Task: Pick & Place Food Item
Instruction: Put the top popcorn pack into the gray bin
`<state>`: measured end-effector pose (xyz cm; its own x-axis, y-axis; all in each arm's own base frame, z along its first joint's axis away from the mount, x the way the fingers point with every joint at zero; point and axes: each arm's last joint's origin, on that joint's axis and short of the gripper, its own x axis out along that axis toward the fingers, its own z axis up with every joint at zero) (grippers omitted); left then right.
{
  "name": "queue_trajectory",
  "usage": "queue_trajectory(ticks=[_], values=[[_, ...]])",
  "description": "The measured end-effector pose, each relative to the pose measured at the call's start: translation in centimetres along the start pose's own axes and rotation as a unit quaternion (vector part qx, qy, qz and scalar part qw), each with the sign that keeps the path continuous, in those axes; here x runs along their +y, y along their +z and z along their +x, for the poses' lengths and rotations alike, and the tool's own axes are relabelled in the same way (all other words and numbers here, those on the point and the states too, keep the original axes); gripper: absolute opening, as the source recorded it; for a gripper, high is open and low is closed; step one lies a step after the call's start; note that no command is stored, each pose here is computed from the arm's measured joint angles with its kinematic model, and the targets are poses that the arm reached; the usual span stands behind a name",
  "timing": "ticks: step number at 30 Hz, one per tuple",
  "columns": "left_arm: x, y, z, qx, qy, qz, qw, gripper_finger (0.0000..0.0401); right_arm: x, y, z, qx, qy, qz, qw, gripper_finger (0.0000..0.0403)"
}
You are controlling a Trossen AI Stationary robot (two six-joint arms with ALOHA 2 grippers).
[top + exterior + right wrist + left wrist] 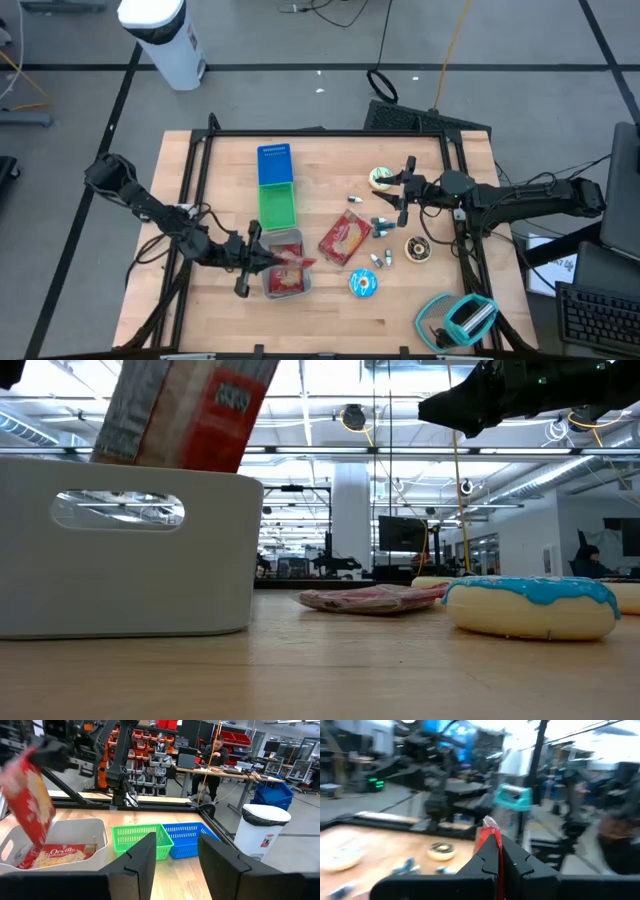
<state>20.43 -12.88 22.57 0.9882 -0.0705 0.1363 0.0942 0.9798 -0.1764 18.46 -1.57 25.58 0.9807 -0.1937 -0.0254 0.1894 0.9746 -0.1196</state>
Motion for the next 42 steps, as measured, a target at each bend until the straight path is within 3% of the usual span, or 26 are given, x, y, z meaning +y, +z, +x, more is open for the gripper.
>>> queue_trajectory(ticks=[9,19,29,34,42], values=[[0.4,-0.2,-0.2,-0.001,0.019,0.073,0.997,0.0000,0.0,0.0,0.0,0.000,0.000,-0.001,1.000,0.0132],[1.9,-2.2,-0.4,-0.001,0.056,0.067,0.996,0.0000,0.0,0.0,0.0,0.000,0.000,-0.002,1.000,0.0130],[3.4,-3.9,-2.3,0.006,0.090,0.132,0.987,0.0001,0.0,0.0,0.0,0.001,0.000,-0.002,1.000,0.0130],[3.9,-4.5,-2.7,0.016,0.065,0.114,0.991,0.0001,0.0,0.0,0.0,0.001,-0.002,-0.002,1.000,0.0130],[4.7,-5.1,-2.4,0.042,0.070,0.063,0.995,0.0017,0.0,0.0,0.0,0.000,-0.002,-0.002,1.000,0.0130]])
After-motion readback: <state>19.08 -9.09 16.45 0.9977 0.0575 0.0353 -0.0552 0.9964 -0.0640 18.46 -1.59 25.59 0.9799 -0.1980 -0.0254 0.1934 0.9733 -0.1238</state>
